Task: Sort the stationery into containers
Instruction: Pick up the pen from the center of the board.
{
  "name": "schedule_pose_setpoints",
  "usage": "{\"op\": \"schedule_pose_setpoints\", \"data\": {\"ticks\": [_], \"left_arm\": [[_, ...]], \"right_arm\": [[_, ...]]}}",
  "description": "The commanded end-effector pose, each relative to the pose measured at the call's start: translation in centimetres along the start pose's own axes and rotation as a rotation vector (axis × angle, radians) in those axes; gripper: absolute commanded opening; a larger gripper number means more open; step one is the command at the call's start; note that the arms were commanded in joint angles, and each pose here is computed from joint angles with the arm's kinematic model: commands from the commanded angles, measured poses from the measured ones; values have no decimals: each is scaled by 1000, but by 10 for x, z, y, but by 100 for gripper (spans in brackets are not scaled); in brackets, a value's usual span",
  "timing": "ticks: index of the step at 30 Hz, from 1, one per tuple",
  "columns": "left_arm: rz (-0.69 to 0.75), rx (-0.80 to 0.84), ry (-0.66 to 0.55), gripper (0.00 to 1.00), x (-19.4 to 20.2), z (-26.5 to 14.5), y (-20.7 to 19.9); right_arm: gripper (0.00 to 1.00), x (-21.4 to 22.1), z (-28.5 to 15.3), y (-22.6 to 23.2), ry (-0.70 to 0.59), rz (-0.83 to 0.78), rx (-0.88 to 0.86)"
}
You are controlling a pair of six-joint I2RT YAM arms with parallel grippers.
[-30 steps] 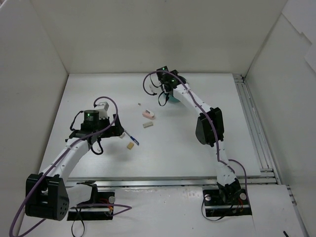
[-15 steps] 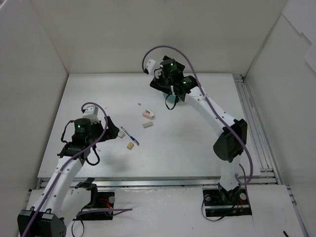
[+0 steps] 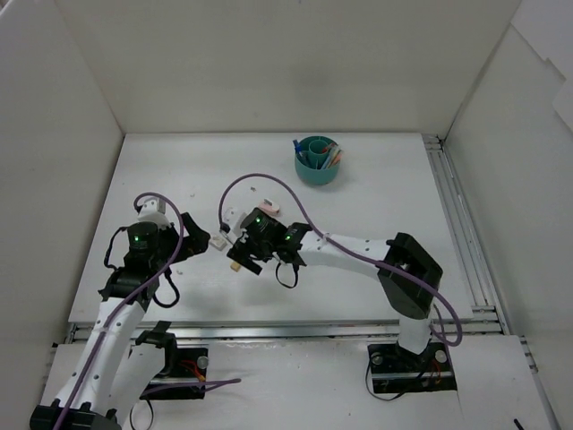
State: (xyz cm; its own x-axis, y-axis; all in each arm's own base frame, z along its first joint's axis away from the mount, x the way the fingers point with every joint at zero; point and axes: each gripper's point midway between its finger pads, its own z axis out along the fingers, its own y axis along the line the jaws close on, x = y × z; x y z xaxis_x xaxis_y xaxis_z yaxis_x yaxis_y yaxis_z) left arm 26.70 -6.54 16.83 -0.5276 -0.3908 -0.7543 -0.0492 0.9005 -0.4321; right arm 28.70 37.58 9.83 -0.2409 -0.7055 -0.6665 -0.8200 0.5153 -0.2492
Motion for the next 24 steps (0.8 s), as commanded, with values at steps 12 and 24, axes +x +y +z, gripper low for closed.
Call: {"op": "schedule_pose_setpoints", "data": {"ticks": [12, 24], "left_arm": [[-45, -36, -29, 100, 2, -4, 8], [-34, -52, -39, 100, 0, -4, 12]], "right_arm": [[84, 21, 58, 29, 73, 162, 35], [30, 22, 93, 35, 48, 213, -137]]}}
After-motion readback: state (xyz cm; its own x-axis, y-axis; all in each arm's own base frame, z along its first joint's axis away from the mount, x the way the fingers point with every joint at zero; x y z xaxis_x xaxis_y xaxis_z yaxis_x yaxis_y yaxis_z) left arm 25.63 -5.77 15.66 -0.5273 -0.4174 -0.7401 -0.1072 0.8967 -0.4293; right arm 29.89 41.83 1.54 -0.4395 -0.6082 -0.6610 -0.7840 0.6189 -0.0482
